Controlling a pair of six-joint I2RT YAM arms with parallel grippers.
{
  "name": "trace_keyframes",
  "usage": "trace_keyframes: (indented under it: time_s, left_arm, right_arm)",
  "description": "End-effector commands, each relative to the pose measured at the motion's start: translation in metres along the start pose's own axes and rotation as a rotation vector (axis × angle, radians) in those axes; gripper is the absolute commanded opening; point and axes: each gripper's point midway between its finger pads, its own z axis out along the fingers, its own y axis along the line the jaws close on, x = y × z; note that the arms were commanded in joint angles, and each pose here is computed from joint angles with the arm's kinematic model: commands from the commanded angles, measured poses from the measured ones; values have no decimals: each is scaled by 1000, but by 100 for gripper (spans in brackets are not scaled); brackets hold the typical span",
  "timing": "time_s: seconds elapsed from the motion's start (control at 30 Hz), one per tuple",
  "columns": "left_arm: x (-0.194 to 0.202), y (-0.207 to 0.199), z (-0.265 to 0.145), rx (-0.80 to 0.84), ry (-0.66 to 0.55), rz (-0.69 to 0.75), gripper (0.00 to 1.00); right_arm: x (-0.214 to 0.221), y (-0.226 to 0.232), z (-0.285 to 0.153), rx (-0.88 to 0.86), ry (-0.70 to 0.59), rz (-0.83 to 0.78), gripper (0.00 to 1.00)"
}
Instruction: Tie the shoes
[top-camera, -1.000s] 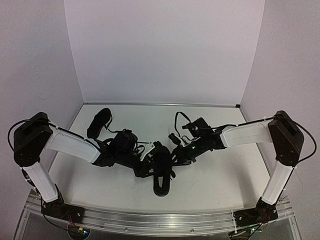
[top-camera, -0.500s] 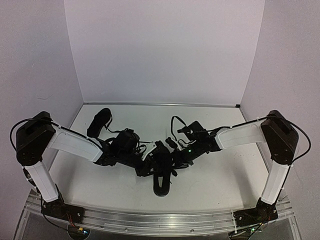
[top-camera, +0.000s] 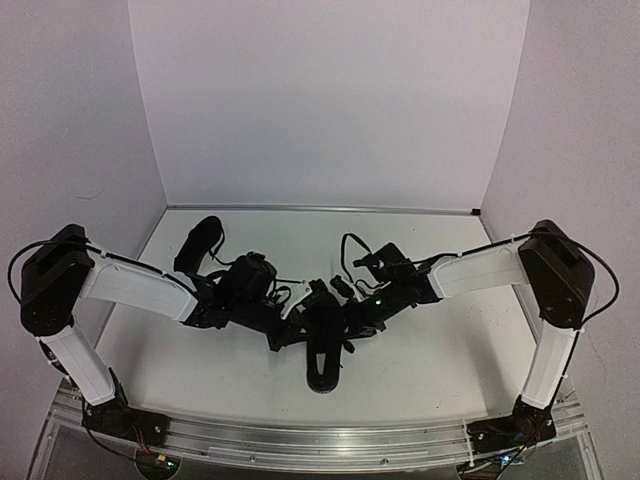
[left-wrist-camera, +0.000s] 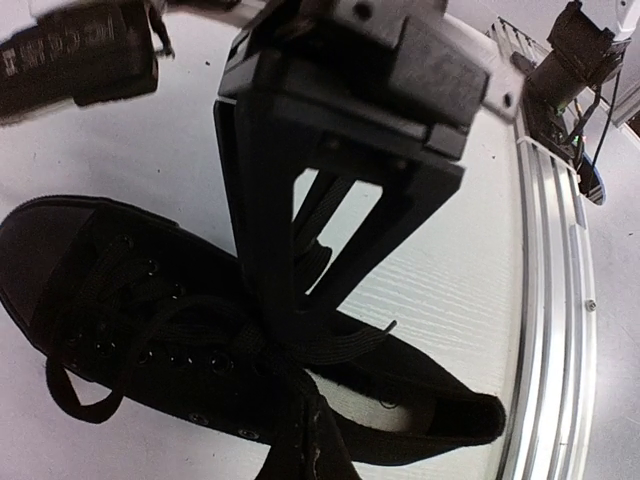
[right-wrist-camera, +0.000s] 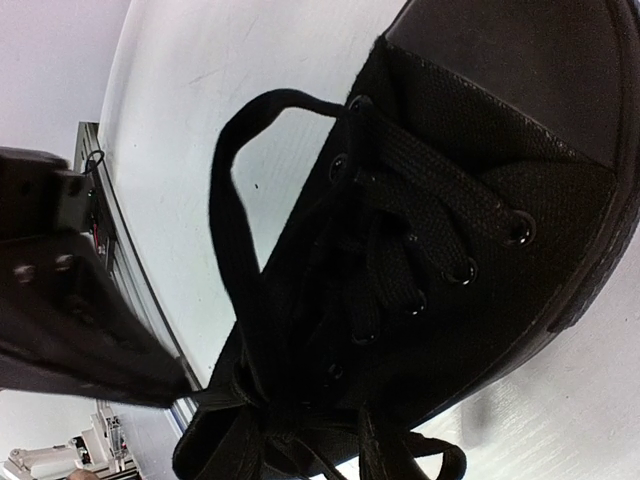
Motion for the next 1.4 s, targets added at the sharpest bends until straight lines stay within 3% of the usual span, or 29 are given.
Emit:
trace_keyframes:
  time_s: [0.0,0.57,0.9,0.97,1.07,1.37]
  left_arm:
    - [-25,-14,-22,13,-72,47,0]
    - [-19,-64,-35,155,-73,103,0]
    - [8,-65,-38,136,5,116,0]
    - [7,-58,-39,93,3,119,5]
    - [-1,-47,-45,14,-31,127,23]
    - [-31,-24,-63,-164,-120,160,46]
  right_arm:
    - [-12,-1,5,25,-31,-15,29]
    - [-14,-1,4,30,-38,-3,29]
    - [-15,4,1,14,-39,-7,29]
    - [-15,9,-3,1,-44,-15,29]
    - [-15,21,-13,-24,-57,-28,31]
    - [-5,41,-51,-39,-117,-43,41]
